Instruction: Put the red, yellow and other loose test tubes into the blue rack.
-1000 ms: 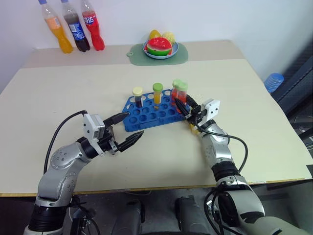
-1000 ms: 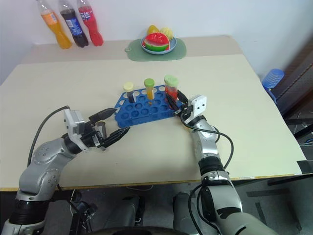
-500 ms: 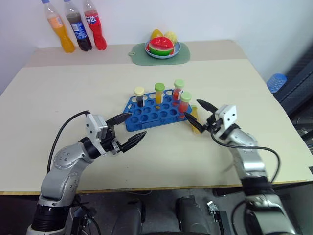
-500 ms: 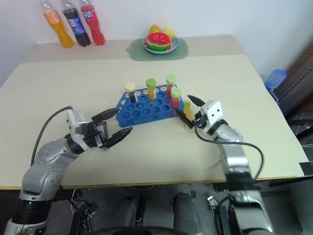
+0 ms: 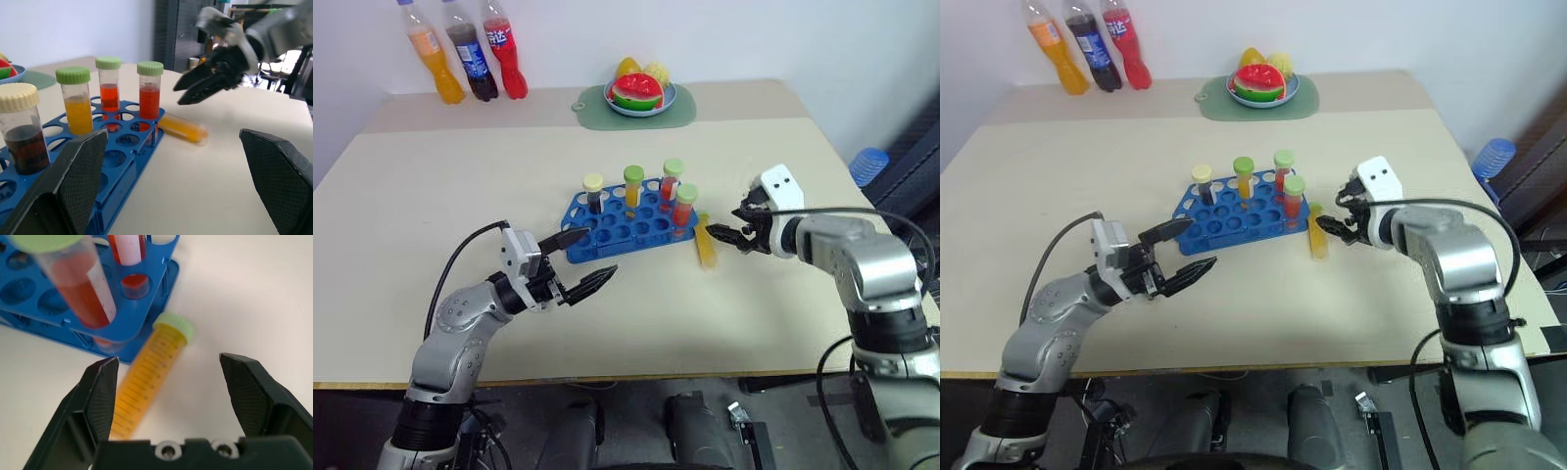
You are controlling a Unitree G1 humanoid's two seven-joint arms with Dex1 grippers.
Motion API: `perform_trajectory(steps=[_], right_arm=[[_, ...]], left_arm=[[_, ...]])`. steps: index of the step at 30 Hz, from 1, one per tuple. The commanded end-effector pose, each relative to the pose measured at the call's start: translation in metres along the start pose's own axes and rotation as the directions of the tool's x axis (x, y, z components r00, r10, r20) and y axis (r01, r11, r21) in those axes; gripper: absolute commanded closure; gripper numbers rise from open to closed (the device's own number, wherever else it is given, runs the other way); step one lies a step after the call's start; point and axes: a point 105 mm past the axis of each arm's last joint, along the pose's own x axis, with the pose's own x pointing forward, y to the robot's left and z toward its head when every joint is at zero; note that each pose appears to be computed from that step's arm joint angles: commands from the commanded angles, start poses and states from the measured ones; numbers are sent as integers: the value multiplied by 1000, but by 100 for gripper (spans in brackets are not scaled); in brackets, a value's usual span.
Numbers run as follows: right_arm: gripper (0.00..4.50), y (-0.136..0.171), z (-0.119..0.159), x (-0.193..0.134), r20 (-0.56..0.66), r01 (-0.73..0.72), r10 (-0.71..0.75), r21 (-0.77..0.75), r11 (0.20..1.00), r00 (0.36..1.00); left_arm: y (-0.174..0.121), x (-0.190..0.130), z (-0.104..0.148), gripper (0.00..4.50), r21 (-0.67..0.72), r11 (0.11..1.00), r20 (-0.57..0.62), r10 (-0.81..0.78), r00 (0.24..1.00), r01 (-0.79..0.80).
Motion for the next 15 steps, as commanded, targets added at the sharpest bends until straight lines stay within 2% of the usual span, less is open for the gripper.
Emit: perform_trajectory(steps=[1, 6, 11, 14, 15], right_arm=[[90, 6, 7, 4, -70, -66, 75, 130, 989, 995], [90, 9, 5, 12, -160, -92, 116, 151, 984, 980], [90, 8, -14, 30, -241, -83, 92, 48, 995, 966], [172, 2, -25, 35, -262, -79, 62, -54, 995, 963], [222, 1, -28, 36, -267, -81, 59, -72, 994, 962]], left_arm=[[-5, -1, 5, 0, 24, 1000, 23, -5, 1000, 4], [-8, -4, 5, 0, 16, 1000, 24, 10, 1000, -10], [-11, -6, 4, 0, 11, 1000, 24, 28, 999, -28], [-12, -8, 4, 0, 12, 999, 22, 36, 999, -36], [-12, -8, 4, 0, 12, 999, 21, 38, 999, -38]])
